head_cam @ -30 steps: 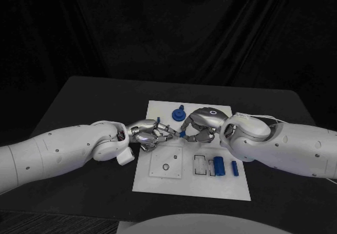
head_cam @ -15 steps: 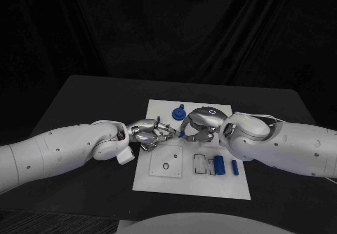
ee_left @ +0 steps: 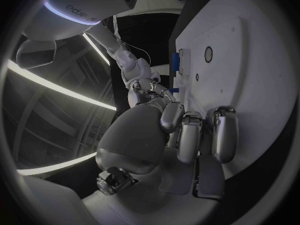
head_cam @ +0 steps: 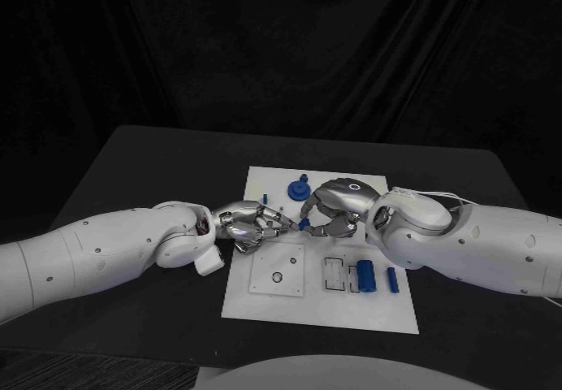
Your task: Assemble the parts on the task board
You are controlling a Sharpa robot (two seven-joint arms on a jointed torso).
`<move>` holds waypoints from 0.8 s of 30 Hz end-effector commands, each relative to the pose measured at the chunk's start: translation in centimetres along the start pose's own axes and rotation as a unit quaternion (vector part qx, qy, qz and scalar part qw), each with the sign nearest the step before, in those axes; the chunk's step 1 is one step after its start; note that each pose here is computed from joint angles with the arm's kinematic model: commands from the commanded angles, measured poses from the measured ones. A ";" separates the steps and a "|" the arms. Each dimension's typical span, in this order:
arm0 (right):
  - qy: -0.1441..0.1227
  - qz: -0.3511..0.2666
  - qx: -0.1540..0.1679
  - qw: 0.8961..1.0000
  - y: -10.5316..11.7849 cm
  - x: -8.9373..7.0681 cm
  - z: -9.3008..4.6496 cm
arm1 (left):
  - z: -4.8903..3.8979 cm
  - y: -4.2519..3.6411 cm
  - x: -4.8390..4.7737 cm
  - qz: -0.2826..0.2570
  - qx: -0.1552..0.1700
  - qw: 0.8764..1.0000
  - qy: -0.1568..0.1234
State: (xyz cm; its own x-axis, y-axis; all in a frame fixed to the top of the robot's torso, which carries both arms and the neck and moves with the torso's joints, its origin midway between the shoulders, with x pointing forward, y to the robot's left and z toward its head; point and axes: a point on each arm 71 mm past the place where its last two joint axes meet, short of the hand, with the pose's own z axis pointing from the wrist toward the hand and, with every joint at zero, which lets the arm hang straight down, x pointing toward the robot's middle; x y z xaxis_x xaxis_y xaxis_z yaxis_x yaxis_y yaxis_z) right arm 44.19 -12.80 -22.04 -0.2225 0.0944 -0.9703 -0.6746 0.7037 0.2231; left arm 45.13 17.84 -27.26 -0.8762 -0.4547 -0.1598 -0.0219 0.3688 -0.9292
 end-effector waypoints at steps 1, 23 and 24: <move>-0.013 0.000 -0.010 1.000 0.3 -0.2 0.0 | 0.13 0.07 0.25 -0.003 -0.002 1.000 0.007; 0.000 0.000 -0.016 1.000 0.9 0.0 0.4 | 0.11 -0.08 0.16 0.000 0.009 1.000 -0.003; 0.000 0.000 -0.016 1.000 0.9 0.0 0.5 | 0.11 -0.09 0.17 0.000 0.010 1.000 -0.003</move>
State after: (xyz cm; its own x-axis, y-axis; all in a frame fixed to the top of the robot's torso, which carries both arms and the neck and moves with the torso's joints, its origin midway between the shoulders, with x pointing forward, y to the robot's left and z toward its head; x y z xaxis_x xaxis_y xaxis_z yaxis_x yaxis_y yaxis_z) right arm 44.01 -12.01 -21.95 -0.2230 0.0974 -0.9699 -0.6901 0.6869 0.2277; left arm 45.12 17.86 -27.30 -0.8740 -0.4582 -0.1621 -0.0213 0.3692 -0.9291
